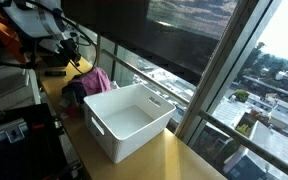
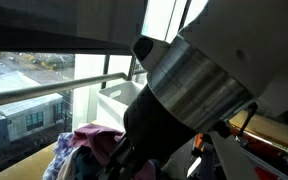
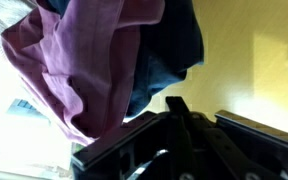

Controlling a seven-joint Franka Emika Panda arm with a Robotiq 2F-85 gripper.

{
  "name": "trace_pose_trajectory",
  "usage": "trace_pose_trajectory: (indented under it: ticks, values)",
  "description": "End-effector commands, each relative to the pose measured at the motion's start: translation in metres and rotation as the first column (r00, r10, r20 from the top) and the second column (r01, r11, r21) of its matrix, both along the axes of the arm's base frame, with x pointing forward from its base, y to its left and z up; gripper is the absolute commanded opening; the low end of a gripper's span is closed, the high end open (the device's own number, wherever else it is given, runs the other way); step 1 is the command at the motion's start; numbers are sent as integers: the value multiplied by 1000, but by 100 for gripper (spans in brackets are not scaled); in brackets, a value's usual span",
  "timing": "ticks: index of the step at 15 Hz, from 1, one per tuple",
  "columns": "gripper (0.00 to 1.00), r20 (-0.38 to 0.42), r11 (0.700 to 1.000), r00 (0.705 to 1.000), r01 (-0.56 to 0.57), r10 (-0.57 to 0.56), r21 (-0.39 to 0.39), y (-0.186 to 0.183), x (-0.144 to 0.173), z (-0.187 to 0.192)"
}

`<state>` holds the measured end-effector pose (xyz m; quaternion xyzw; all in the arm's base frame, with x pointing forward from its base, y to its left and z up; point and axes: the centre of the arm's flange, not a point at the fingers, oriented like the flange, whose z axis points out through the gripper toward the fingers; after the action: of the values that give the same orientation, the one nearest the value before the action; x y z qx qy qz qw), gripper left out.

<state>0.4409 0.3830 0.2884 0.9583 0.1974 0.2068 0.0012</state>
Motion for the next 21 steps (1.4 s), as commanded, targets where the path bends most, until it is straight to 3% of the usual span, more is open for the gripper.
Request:
trace_pose_trajectory:
  ticks: [1,5,11,12,14,15,16,18,21]
  values:
    - [27,9,998,1000,-5,6,-64,12,16,23]
    - [55,-8,986,1000,29,-30,-166,-1,41,3]
    - [99,-39,966,996,63,-76,-252,-48,79,-54]
    - [100,-49,962,995,69,-84,-263,-55,85,-64]
    - [100,-87,963,992,70,-95,-260,-61,91,-86]
    - [95,-109,965,990,62,-92,-255,-57,90,-96]
    - [75,-130,968,988,54,-88,-245,-53,89,-104]
    - [65,-164,976,984,38,-74,-214,-42,85,-114]
    - [40,-189,986,981,20,-52,-164,-31,81,-110]
